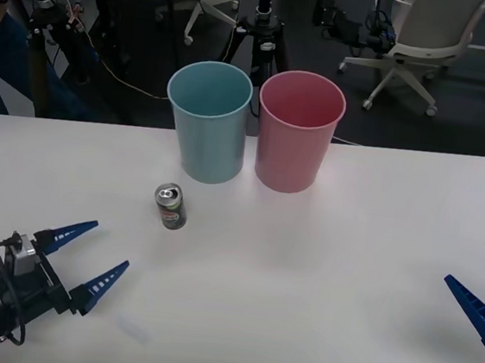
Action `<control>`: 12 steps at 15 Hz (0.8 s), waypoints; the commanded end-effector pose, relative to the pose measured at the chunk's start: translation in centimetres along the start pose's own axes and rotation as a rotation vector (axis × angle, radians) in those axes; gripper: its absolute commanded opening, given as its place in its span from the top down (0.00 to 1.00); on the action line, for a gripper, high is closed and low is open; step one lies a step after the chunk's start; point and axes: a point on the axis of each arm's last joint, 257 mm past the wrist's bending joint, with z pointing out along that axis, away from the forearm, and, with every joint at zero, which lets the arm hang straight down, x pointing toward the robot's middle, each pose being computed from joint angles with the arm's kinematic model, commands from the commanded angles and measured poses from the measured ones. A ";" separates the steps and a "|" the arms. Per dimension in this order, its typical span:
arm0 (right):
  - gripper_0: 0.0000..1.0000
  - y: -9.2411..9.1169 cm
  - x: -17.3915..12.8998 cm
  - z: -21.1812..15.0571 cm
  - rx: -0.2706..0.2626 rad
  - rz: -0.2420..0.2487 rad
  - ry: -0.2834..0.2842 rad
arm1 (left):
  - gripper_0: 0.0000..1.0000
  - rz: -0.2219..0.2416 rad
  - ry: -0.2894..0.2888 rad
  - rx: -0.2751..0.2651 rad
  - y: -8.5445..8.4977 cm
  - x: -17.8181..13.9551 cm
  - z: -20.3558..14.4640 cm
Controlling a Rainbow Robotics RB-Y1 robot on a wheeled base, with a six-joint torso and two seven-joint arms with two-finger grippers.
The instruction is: Grasp the object on the table and drop it into the matching bin: aluminum can to the light blue bin, PET bottle to the pink bin.
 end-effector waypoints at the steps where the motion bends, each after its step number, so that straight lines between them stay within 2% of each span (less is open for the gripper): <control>1: 0.00 0.0 0.0 0.0 0.000 0.000 0.000 | 0.00 0.011 0.002 -0.034 0.3 0.4 1.9; 6: 0.00 0.0 0.0 0.0 0.000 0.000 0.000 | 0.00 -0.004 0.004 -0.073 0.0 0.8 5.4; 12: 0.00 0.0 0.0 0.0 0.000 0.000 0.000 | 0.00 -0.018 0.021 -0.093 -0.5 1.1 8.5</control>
